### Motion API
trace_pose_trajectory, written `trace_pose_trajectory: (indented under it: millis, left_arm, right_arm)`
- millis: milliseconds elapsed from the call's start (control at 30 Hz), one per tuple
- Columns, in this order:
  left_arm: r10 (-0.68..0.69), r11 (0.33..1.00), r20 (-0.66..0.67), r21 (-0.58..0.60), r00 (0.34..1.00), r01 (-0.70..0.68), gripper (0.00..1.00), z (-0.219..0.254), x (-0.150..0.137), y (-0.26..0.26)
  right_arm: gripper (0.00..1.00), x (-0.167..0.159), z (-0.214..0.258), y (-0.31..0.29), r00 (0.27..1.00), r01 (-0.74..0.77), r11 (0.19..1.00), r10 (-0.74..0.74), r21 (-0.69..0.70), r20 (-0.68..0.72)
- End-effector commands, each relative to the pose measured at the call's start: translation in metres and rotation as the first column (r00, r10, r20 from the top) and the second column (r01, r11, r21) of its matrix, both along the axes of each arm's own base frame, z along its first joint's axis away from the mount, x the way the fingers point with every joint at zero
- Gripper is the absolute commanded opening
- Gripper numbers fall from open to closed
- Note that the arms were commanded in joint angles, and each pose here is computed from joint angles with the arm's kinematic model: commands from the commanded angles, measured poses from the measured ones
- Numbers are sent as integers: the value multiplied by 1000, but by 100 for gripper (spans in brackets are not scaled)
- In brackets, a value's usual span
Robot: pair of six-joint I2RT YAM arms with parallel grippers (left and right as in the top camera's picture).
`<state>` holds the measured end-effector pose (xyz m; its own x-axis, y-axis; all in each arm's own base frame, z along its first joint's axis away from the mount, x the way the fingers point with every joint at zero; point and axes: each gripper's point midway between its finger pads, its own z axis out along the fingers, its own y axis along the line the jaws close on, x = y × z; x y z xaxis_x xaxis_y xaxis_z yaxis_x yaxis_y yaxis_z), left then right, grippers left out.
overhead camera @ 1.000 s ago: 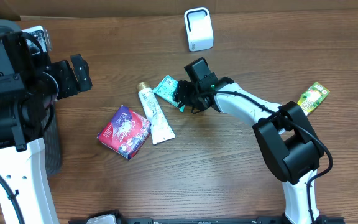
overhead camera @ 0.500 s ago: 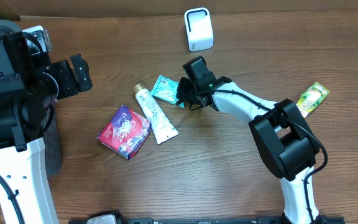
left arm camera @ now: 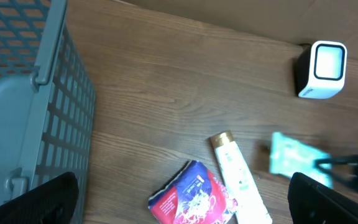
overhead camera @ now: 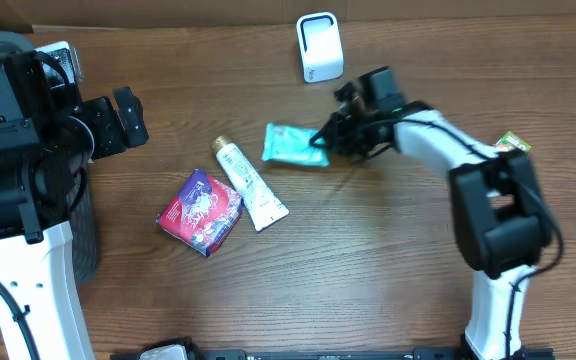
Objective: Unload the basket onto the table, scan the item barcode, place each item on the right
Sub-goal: 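Lift the wipes pack and hold it against the white scanner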
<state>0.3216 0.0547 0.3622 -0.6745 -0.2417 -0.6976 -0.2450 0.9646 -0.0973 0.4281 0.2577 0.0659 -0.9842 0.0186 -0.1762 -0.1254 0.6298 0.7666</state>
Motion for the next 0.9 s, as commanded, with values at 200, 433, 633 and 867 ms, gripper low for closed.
trace_pose_trajectory:
  millis: [200, 433, 633, 867]
  left_arm:
    - [11, 1000, 11, 7, 1000, -11, 100, 4, 0, 3]
    - [11, 1000, 11, 7, 1000, -11, 100, 4, 0, 3]
    - [11, 1000, 11, 7, 1000, -11, 100, 4, 0, 3]
    - [11, 1000, 11, 7, 1000, -11, 99, 4, 0, 3]
  right_arm:
    - [4, 13, 116, -50, 900, -45, 996, 72, -72, 429]
    - [4, 11, 158, -62, 826, 64, 977, 62, -202, 561]
    - [4, 19, 169, -68, 785, 161, 949, 44, -272, 618]
    - [4, 55, 182, -97, 647, 427, 792, 70, -437, 759]
